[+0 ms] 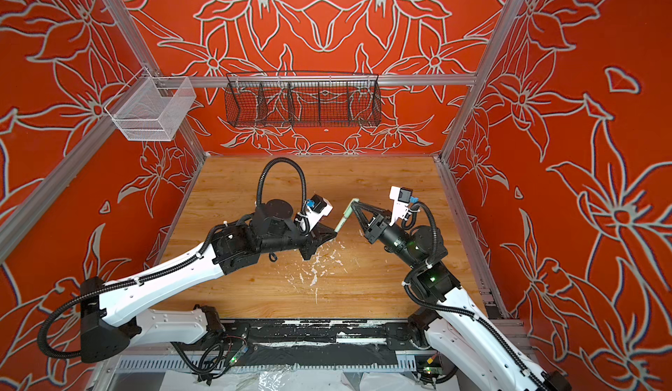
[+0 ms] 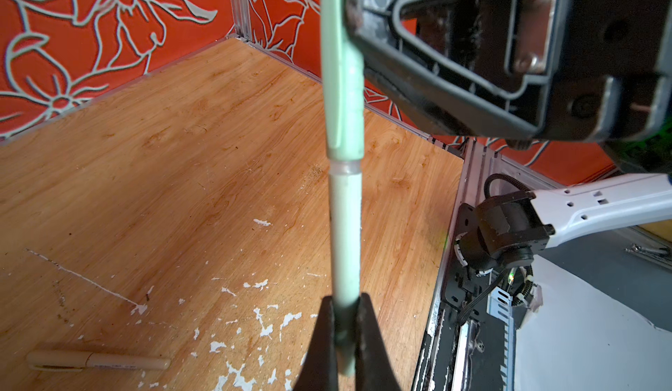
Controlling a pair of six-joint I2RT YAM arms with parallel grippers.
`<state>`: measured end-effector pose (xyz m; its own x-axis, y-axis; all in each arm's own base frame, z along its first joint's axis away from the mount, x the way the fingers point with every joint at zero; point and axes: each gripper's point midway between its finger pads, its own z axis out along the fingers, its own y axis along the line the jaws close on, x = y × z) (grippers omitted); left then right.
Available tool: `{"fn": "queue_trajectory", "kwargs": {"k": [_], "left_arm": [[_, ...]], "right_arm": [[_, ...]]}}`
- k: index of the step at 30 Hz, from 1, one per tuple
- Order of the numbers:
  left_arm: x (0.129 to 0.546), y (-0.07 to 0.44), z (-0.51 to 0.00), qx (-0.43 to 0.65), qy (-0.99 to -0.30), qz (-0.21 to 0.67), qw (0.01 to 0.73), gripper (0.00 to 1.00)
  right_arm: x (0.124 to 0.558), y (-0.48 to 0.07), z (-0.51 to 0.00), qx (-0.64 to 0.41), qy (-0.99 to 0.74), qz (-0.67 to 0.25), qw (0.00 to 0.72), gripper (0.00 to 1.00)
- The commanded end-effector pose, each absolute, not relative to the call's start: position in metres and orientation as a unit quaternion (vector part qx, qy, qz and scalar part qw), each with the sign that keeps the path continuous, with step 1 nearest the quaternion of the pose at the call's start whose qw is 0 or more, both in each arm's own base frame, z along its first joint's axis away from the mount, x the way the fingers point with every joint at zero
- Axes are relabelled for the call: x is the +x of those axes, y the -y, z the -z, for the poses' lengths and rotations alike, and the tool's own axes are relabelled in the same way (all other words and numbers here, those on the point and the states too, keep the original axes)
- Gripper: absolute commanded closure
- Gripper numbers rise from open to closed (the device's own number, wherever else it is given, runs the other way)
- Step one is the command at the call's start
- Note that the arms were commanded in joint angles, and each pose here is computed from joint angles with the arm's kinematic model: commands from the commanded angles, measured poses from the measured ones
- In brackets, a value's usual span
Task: Insert the pens into the pen caps
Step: 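Push the cap further onto the pen with the right gripper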
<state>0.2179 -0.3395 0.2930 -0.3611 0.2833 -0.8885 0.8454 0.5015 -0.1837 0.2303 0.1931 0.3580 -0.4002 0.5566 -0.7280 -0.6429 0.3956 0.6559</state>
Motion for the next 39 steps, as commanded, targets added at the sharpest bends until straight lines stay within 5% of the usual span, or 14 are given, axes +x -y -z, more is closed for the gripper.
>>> {"fn": "queue_trajectory", "kwargs": {"k": [1,9,19,39], "left_arm": [[0.217,0.342,-0.314,0.382,-0.730,0.337,0.455,1.00],[0.216,0.344,-0.313,0.389,-0.730,0.338,0.449,1.00],[0.210,0.339,-0.315,0.394,-0.726,0.342,0.449,1.00],[0.198,0.332,-0.322,0.401,-0.712,0.355,0.454,1.00]], "right_arm": [[0.222,-0.200,-0.360,-0.056,-0.626,-0.560,0.540,0.97],[0.217,-0.196,-0.373,-0.076,-0.631,-0.536,0.556,0.71],[0.208,-0.180,-0.403,-0.098,-0.642,-0.478,0.592,0.50],[0.210,-0.215,-0.419,-0.169,-0.633,-0.556,0.512,0.46]]}}
